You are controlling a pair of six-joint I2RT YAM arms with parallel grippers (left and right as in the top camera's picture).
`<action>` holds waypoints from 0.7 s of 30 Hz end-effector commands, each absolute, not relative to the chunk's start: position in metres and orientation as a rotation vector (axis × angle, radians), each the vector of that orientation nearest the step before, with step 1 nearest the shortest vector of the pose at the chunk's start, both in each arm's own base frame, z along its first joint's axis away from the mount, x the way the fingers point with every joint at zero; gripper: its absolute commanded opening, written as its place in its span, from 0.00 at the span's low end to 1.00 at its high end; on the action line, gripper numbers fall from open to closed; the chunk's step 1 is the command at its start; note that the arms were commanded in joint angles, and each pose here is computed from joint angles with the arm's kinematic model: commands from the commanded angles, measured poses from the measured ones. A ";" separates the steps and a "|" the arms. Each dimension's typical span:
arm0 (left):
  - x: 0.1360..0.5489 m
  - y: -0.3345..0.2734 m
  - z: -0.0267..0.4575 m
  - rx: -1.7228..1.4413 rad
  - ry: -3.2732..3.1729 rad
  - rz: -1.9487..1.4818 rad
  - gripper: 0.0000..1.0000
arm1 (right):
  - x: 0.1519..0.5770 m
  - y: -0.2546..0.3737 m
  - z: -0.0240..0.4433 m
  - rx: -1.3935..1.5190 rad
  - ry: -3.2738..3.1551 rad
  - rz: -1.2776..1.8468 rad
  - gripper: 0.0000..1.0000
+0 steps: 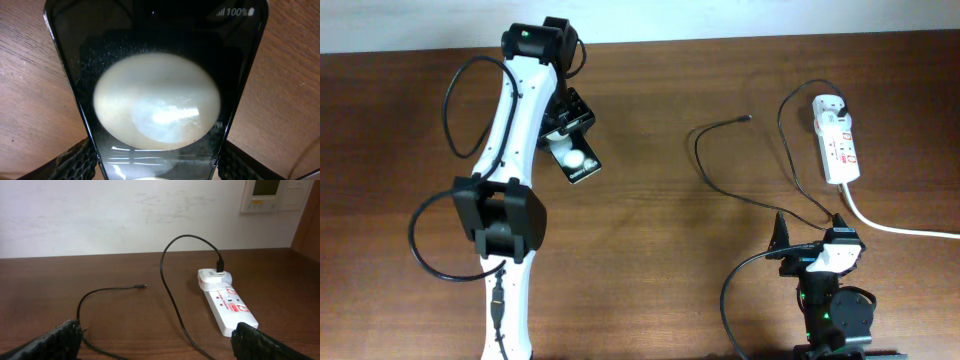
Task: Plug charger to phone and switch on socket
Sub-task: 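Lift the phone with the left gripper and turn it upright toward center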
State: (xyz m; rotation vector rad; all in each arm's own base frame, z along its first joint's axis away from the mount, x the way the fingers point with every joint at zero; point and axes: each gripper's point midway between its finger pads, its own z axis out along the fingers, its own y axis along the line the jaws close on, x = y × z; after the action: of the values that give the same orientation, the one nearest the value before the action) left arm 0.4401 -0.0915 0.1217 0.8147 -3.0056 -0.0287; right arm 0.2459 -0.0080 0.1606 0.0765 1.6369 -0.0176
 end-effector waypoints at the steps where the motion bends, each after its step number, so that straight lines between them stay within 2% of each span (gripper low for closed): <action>1: 0.439 -0.092 0.178 0.774 -3.142 0.069 0.73 | 0.246 -0.006 0.157 0.062 1.641 -0.015 0.98; 12: 0.389 -0.119 0.308 0.457 -3.434 0.439 0.72 | 0.246 -0.006 0.157 0.062 1.641 -0.015 0.98; 15: 0.356 -0.122 0.357 0.345 -3.524 0.611 0.71 | 0.246 -0.006 0.157 0.062 1.641 -0.015 0.98; 18: 0.323 -0.113 0.385 0.340 -3.583 0.673 0.71 | 0.246 -0.006 0.157 0.062 1.641 -0.015 0.98; 21: 0.277 -0.100 0.388 0.344 -3.586 0.667 0.71 | 0.246 -0.006 0.157 0.062 1.641 -0.015 0.98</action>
State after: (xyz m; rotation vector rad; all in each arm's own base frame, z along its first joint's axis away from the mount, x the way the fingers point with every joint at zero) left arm 0.3051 -0.1050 0.3846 0.3808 -3.5756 0.6476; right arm 0.2459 -0.0080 0.1606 0.0762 1.6369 -0.0179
